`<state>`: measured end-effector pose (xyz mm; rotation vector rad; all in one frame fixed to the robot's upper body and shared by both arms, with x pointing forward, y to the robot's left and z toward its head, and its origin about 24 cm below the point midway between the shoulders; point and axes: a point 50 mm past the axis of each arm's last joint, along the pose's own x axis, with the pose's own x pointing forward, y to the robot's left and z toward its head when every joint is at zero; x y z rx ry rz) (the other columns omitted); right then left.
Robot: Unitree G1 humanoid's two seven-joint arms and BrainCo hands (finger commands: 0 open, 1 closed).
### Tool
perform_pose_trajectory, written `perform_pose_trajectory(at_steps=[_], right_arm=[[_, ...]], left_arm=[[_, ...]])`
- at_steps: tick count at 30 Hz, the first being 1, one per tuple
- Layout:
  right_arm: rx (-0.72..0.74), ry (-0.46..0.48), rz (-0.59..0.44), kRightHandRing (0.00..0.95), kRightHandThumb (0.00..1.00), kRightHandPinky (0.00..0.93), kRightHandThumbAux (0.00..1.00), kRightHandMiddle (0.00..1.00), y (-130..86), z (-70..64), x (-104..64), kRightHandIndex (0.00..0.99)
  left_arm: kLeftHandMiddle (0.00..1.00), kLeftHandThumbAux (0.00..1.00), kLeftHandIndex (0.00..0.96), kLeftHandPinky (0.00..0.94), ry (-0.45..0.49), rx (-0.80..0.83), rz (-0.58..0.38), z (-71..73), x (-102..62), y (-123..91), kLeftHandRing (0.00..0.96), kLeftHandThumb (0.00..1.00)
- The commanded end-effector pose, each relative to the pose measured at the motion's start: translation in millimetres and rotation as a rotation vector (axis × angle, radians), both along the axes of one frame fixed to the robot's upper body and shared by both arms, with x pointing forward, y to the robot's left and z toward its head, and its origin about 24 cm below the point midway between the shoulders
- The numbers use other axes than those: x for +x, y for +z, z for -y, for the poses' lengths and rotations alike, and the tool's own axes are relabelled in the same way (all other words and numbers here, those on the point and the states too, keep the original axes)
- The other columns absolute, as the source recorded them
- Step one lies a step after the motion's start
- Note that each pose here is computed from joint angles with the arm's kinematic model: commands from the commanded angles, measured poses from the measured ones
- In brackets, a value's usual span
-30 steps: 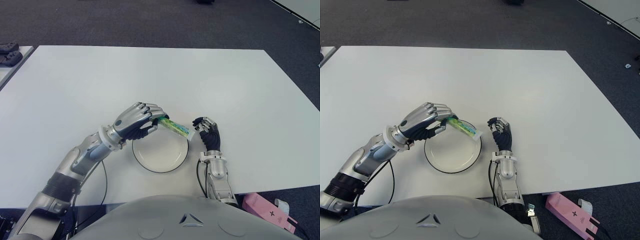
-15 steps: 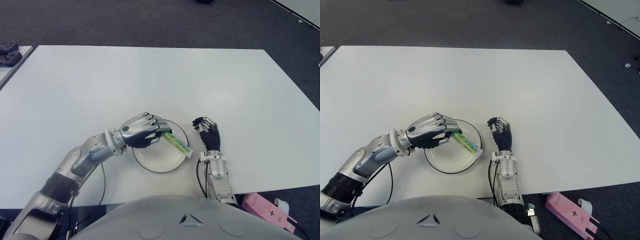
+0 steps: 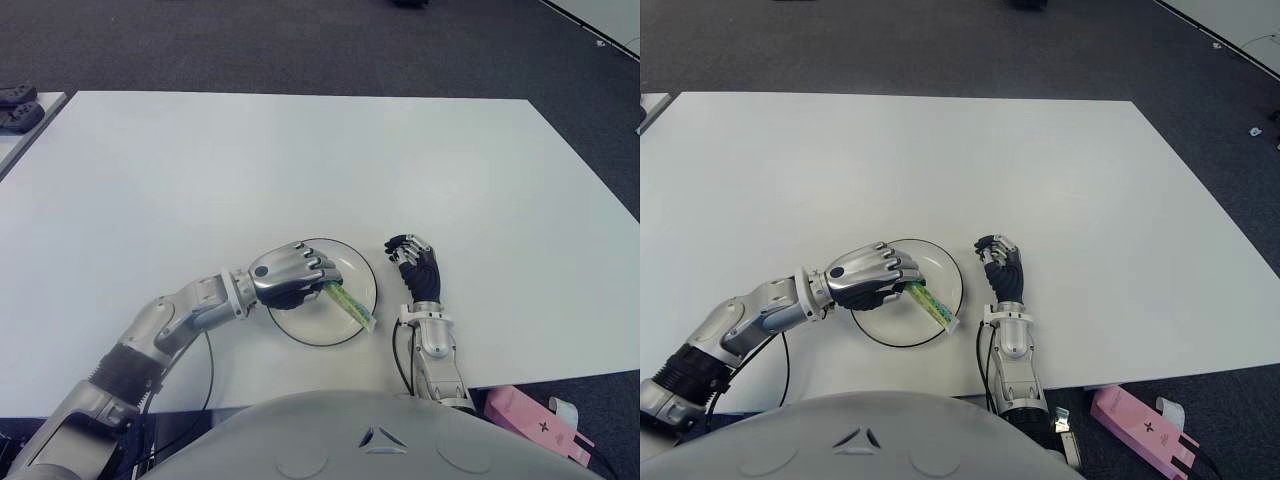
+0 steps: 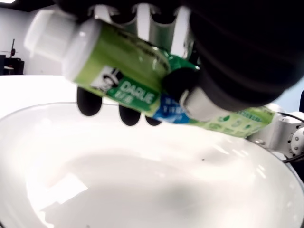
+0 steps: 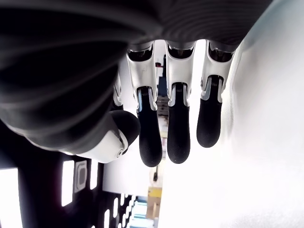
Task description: Put the toothpaste on the table into the plate.
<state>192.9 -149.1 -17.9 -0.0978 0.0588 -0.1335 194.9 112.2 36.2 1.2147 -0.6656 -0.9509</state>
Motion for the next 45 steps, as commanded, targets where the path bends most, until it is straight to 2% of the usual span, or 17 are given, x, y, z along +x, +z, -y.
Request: perform_pose_trajectory(at_steps=[1,7,12,24,28,31,32,33,34,35,36,39,42,45], right_arm=[[-0.001,-0.005,-0.01,0.468,0.705,0.459,0.728,0.491,-1.3,-0.4,-0.6,0.427],[-0.005,-0.004,-0.003,0.473,0.705,0.469,0.728,0.492,-0.8,0.4,-1.1,0.428],[-0.015,-0.006,0.002,0.477,0.702,0.47,0.729,0.492,-0.8,0.6,-1.2,0.427],[-0.009,-0.005,-0.006,0.474,0.704,0.467,0.728,0.494,-1.1,0.9,-1.0,0.428],[-0.005,-0.004,-0.002,0.474,0.705,0.467,0.727,0.493,-1.0,0.9,-0.9,0.428],[-0.003,0.001,-0.003,0.473,0.705,0.463,0.727,0.493,-1.1,1.0,-0.6,0.428],[-0.004,0.002,-0.004,0.472,0.705,0.46,0.727,0.493,-1.3,1.0,-0.5,0.428],[-0.005,0.004,-0.007,0.472,0.704,0.458,0.727,0.493,-1.6,1.1,-0.4,0.428],[-0.006,0.005,-0.009,0.471,0.704,0.457,0.728,0.493,-1.8,1.1,-0.2,0.428],[-0.011,0.005,-0.011,0.471,0.703,0.457,0.728,0.493,-2.1,1.2,-0.1,0.427],[-0.014,0.005,-0.013,0.472,0.703,0.459,0.728,0.493,-2.4,1.3,0.0,0.427],[-0.018,0.004,-0.015,0.472,0.702,0.461,0.729,0.493,-2.7,1.3,0.2,0.428],[-0.018,0.001,-0.013,0.472,0.702,0.462,0.729,0.492,-2.3,1.0,0.2,0.428],[-0.017,0.001,-0.012,0.47,0.702,0.459,0.729,0.491,-2.1,0.8,0.3,0.428]], left_arm=[[0.858,0.712,0.437,0.886,0.004,0.107,0.048,-3.5,1.7,-11.7,0.882,0.712],[0.857,0.711,0.438,0.89,0.025,0.148,0.139,-3.6,1.1,-16.7,0.88,0.711],[0.868,0.71,0.44,0.9,0.056,0.145,0.176,-4.2,-0.1,-20.7,0.884,0.711],[0.874,0.71,0.441,0.893,0.092,0.147,0.177,-4.6,-1.1,-25.5,0.887,0.708],[0.822,0.712,0.438,0.845,0.115,0.115,0.136,-4.1,-1.8,-25.8,0.841,0.698],[0.717,0.713,0.434,0.755,0.139,0.063,0.1,-1.8,-2.4,-16.2,0.747,0.69],[0.592,0.684,0.419,0.652,0.148,0.054,0.091,-2.0,-2.3,-16.1,0.625,0.484],[0.511,0.668,0.41,0.586,0.162,0.048,0.082,-2.7,-2.1,-17.3,0.545,0.343],[0.436,0.653,0.372,0.509,0.171,0.045,0.076,-3.1,-2.0,-18.0,0.459,0.284],[0.325,0.632,0.315,0.395,0.179,0.044,0.076,-3.4,-1.8,-17.7,0.331,0.198],[0.208,0.599,0.207,0.267,0.187,0.043,0.079,-3.7,-1.6,-17.5,0.212,0.134],[0.068,0.55,0.07,0.1,0.202,0.038,0.089,-4.1,-1.2,-16.6,0.069,0.055],[0.022,0.495,0.022,0.032,0.227,0.021,0.102,-5.2,-0.8,-14.2,0.022,0.042],[0.007,0.447,0.007,0.01,0.241,0.014,0.106,-5.7,-0.9,-13.1,0.007,0.052]])
